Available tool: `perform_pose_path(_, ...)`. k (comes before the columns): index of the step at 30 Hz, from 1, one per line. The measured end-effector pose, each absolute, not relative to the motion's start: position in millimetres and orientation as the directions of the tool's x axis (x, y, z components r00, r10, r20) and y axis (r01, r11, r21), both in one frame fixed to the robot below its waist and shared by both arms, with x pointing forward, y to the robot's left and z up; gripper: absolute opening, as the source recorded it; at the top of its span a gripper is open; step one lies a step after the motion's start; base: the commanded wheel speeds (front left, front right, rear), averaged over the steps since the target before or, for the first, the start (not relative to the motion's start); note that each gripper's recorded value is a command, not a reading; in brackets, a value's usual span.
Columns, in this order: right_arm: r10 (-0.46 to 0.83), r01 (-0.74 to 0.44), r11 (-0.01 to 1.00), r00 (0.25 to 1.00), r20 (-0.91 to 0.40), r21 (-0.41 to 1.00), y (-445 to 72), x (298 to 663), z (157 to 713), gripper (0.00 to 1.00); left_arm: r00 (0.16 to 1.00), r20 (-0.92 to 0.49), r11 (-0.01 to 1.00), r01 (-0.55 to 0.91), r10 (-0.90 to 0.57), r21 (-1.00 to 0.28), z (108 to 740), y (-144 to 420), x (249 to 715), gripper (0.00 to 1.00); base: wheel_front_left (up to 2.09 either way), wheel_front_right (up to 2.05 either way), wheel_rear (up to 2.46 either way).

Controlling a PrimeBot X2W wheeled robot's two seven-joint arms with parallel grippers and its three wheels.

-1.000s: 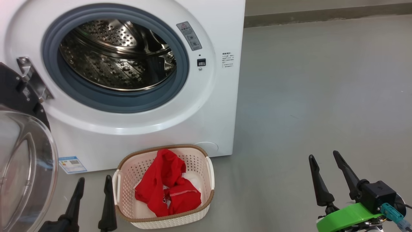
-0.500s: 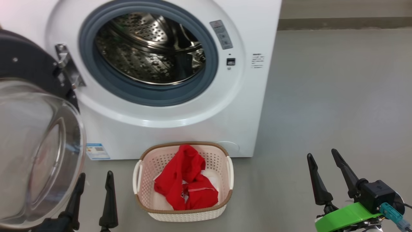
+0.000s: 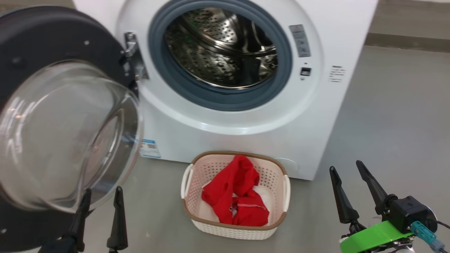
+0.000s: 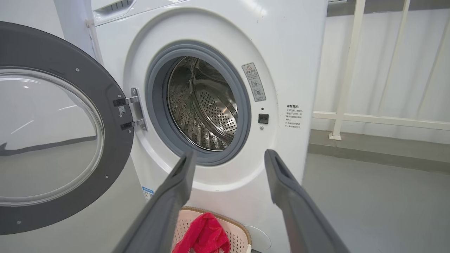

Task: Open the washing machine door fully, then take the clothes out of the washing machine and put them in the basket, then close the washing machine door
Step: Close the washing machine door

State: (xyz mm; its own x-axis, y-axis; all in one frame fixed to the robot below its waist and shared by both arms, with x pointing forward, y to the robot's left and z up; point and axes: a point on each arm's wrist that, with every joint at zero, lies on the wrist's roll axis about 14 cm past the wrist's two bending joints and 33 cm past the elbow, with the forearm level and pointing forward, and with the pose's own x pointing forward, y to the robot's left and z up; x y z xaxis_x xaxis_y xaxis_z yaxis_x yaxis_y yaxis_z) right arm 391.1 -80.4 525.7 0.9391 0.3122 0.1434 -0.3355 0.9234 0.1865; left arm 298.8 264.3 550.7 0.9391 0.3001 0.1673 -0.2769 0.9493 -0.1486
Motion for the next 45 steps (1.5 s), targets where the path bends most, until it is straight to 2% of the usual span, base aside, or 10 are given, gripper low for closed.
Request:
perform_pose_path(16,0.5,-0.523,0.833,0.852,0.156,0.183,-6,396,530,1.0,0.86,0.184,0.879,-0.456,0.476,-0.139,559,310,247,1.0,0.0,0.0,0.0)
perform_pose_path(33,0.562,-0.582,0.792,0.813,0.155,0.181,20,395,530,1.0,0.812,0.178,0.831,-0.541,0.556,-0.131,556,325,220,1.0,0.0,0.0,0.0)
perform_pose_path(34,0.561,-0.582,0.793,0.813,0.154,0.181,20,395,530,1.0,0.811,0.184,0.832,-0.539,0.555,-0.132,558,325,220,0.38,0.0,0.0,0.0)
perform_pose_path(35,0.56,-0.58,0.794,0.814,0.155,0.181,19,395,530,1.0,0.811,0.189,0.833,-0.538,0.553,-0.131,559,325,220,0.0,0.0,0.0,0.0)
perform_pose_path(45,0.542,-0.562,0.808,0.827,0.149,0.178,11,394,529,1.0,0.758,0.317,0.82,-0.552,0.57,-0.154,594,340,215,0.0,0.0,0.0,0.0)
